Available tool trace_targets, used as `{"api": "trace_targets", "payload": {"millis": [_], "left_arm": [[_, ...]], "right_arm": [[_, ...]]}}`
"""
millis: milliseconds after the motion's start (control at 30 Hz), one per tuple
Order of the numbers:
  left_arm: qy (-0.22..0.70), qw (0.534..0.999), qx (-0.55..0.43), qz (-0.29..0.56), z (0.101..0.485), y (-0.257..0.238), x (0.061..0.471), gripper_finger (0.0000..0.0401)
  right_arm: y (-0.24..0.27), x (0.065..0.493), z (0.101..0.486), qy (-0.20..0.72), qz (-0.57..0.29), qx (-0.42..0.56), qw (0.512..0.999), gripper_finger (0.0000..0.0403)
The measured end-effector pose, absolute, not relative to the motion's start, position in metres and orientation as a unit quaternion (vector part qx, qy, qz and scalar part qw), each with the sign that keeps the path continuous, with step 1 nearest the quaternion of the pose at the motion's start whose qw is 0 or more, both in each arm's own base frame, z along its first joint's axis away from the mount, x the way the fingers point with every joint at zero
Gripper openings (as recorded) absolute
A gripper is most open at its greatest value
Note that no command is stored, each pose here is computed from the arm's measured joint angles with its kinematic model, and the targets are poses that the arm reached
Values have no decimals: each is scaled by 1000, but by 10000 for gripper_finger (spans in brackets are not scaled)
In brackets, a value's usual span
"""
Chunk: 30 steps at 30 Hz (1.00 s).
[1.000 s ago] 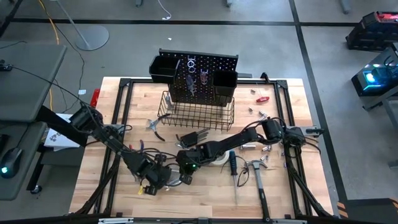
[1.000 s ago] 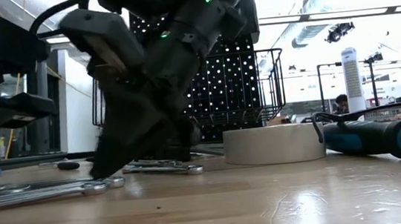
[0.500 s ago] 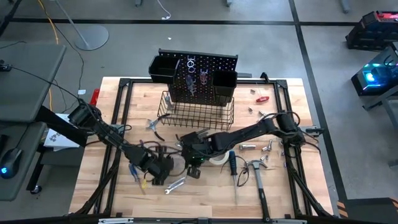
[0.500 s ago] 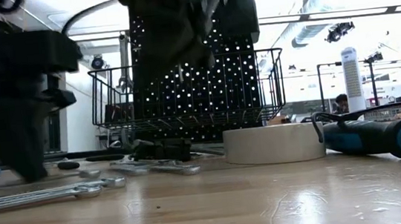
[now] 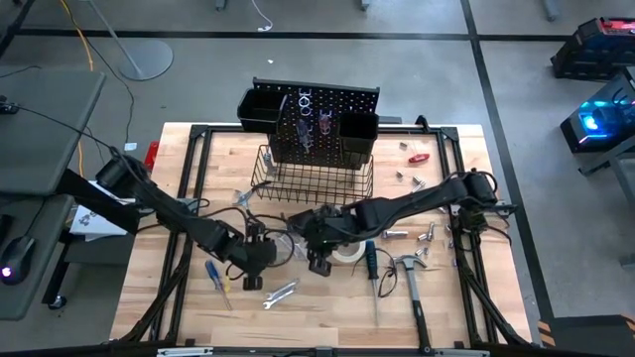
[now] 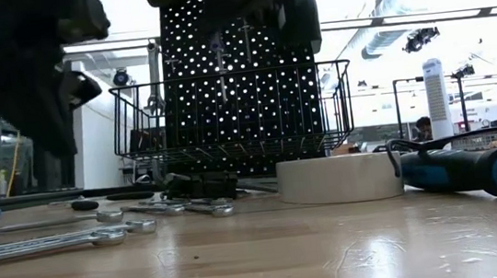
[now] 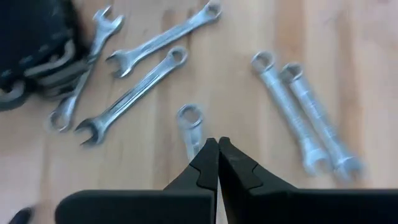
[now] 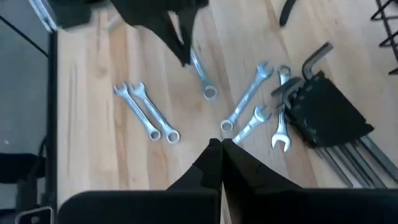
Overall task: Hang tools onto peg board
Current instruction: Hang the wrench on the peg board
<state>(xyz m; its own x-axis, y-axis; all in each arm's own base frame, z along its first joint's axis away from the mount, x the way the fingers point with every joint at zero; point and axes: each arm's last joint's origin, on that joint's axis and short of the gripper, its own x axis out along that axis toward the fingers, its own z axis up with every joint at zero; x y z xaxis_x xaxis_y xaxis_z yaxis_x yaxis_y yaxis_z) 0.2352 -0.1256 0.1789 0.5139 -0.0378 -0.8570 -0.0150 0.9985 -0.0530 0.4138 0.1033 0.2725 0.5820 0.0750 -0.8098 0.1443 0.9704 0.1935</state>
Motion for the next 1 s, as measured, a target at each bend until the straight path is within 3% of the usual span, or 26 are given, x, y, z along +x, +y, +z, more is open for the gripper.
{"api": "trace_targets", "payload": {"millis": [167, 467, 633, 867, 933, 1000], "left_arm": [[489, 872, -28, -15, 171, -125, 246, 19], [506, 862, -35, 3, 155, -113, 259, 152], [521, 853, -35, 13, 142, -111, 263, 198], [542, 837, -59, 55, 109, -114, 274, 203], [544, 833, -68, 81, 102, -114, 275, 177], [547, 828, -83, 94, 98, -114, 276, 117]], "right_arm": [[105, 412, 269, 470, -23, 117, 875, 0], [114, 399, 262, 522, -35, 92, 847, 0], [123, 395, 262, 525, -31, 85, 846, 0], [127, 391, 261, 538, -36, 84, 838, 0], [128, 390, 260, 542, -40, 87, 835, 0], [130, 387, 260, 549, -41, 85, 831, 0]]}}
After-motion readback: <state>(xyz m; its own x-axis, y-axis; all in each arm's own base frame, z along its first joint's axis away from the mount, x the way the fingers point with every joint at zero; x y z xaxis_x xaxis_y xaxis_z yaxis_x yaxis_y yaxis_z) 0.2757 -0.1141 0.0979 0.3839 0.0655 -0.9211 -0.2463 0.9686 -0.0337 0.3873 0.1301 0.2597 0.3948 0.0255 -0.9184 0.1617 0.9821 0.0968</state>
